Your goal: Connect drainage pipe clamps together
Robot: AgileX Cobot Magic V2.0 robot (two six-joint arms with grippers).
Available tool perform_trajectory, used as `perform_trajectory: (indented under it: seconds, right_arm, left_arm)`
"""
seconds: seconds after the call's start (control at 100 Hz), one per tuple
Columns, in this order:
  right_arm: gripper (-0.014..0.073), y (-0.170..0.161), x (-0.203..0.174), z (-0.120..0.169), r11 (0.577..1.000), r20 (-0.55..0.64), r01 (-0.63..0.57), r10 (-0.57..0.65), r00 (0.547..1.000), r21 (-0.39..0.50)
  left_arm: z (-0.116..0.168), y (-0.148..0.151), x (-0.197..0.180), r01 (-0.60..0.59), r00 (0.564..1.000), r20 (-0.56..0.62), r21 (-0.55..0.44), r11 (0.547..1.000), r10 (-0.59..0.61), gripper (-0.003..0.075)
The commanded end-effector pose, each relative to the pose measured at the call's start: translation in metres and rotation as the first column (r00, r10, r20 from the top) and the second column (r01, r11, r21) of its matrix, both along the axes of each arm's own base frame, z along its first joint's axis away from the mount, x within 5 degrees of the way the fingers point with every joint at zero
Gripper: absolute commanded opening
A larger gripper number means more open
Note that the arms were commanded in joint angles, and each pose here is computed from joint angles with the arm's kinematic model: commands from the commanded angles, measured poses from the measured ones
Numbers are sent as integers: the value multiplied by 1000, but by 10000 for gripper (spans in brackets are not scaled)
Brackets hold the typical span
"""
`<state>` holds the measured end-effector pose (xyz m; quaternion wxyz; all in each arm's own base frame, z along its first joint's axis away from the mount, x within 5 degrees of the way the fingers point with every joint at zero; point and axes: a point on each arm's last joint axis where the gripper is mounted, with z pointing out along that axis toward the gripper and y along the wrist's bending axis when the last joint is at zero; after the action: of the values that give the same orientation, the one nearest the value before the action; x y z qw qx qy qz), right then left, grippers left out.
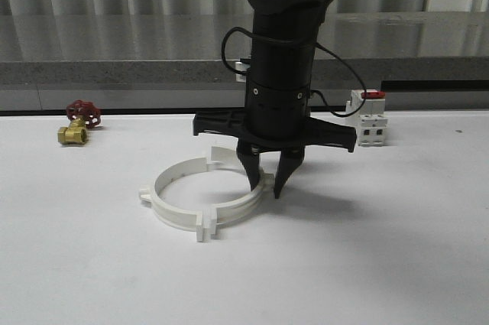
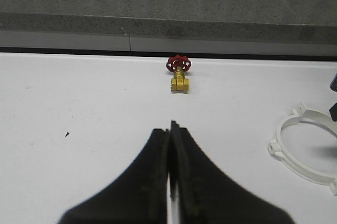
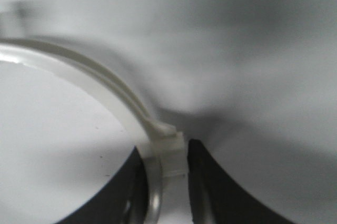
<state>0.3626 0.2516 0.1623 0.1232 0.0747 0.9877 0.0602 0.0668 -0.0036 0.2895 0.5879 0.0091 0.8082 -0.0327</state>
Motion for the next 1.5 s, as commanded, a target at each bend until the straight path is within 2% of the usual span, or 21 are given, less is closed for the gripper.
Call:
perform_trajectory:
  seconds: [0.0, 0.39, 0.46, 0.53, 0.72, 0.79, 1.19, 1.35, 1.49]
  right_arm:
    - [49, 6, 1, 36, 998, 96, -15, 8, 995, 68]
    - [49, 8, 0, 36, 997, 96, -18, 11, 995, 75]
    - [70, 8, 0, 36, 997, 94, -16, 9, 996, 77]
    - [128, 8, 0, 36, 997, 92, -15, 8, 996, 79]
    - [358, 9, 0, 36, 996, 94, -16, 8, 996, 82]
    - [404, 9, 0, 36, 996, 94, -16, 8, 996, 82]
    - [405, 9, 0, 43, 996, 109, -26, 16, 994, 86]
    - [405, 7, 3, 72, 991, 207, -121, 107, 972, 60]
    - [405, -15, 8, 104, 991, 276, -126, 110, 955, 42]
  left_arm:
    - [14, -1, 1, 14, 996, 94, -16, 1000, -13, -21]
    - [14, -1, 1, 14, 996, 94, -16, 1000, -13, -21]
    - [14, -1, 1, 14, 996, 94, -16, 1000, -13, -21]
    - [14, -1, 1, 14, 996, 94, -16, 1000, -13, -21]
    - [14, -1, 1, 14, 996, 94, -16, 1000, -13, -21]
    - [14, -1, 1, 14, 996, 94, -16, 1000, -13, -21]
    - [14, -1, 1, 14, 996, 94, -16, 1000, -13, -21]
    - [14, -1, 1, 14, 996, 94, -16, 1000, -13, -21]
    - [14, -1, 1, 14, 996, 94, -16, 1000, -13, -21]
